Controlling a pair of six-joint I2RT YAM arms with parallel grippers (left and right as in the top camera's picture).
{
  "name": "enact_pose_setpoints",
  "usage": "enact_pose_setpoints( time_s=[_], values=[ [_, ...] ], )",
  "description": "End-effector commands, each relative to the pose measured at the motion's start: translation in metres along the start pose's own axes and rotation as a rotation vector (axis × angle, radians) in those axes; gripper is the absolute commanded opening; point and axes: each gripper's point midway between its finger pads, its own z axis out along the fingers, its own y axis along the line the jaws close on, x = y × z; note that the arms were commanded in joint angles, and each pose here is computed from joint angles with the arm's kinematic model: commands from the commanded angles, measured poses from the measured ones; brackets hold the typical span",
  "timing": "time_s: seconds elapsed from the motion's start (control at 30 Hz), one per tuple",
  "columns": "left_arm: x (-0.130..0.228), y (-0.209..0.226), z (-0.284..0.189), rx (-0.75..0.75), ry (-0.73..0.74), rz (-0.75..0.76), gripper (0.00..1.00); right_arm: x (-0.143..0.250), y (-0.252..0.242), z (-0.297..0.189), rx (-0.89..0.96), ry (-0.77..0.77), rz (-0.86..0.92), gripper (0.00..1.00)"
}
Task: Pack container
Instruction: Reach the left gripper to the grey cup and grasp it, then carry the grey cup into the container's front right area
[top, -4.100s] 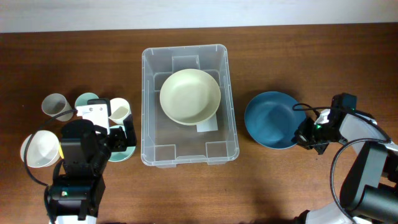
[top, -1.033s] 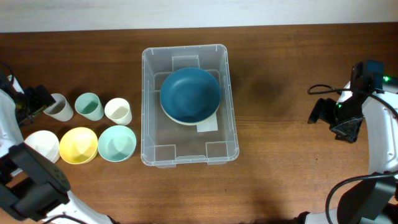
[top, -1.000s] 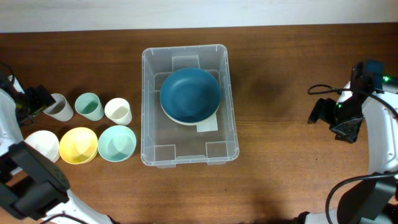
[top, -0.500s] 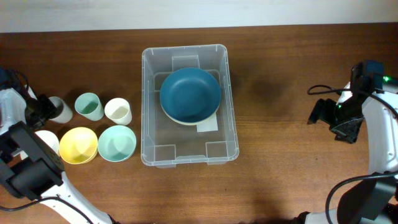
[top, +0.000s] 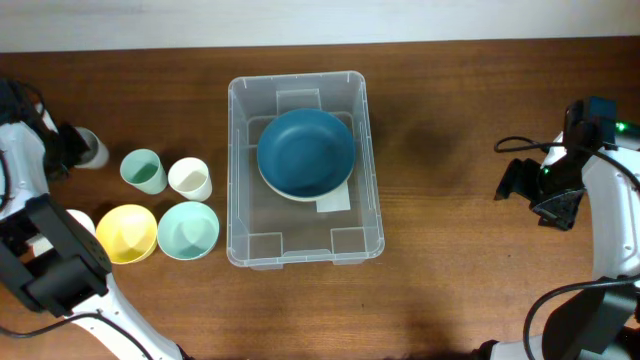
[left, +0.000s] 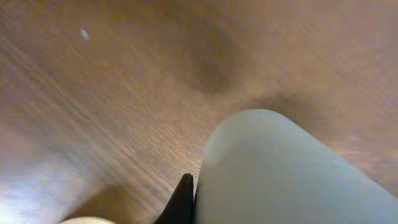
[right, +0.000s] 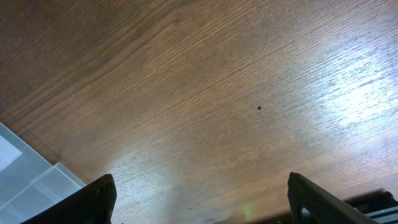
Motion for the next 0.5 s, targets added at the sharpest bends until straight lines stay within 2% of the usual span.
enact_pose_setpoints(
  time_s=[0.0, 0.1, 0.2, 0.3, 0.4, 0.47],
  values=[
    [-0.044, -0.004, -0.090, 0.027, -0.190, 0.003, 0.01, 0.002, 0.003, -0.003, -0.008, -0.010, -0.019, 0.84],
    [-0.043, -0.028, -0.153, 0.120, -0.240, 0.031, 0.00, 0.000, 0.003, -0.003, -0.011, -0.020, -0.020, 0.84],
    [-0.019, -0.065, -0.198, 0.224, -0.223, 0.094, 0.00, -0.004, 0.004, -0.003, -0.015, -0.032, -0.021, 0.84],
    [0.033, -0.128, -0.232, 0.309, -0.163, 0.313, 0.00, -0.004, 0.004, -0.003, -0.015, -0.034, -0.020, 0.84],
    [0.077, -0.175, -0.244, 0.356, -0.101, 0.499, 0.00, -0.004, 0.004, -0.003, -0.015, -0.033, -0.020, 0.84],
    [0.122, -0.222, -0.252, 0.406, -0.043, 0.670, 0.00, -0.004, 0.004, -0.003, -0.016, -0.033, -0.020, 0.84]
  ],
)
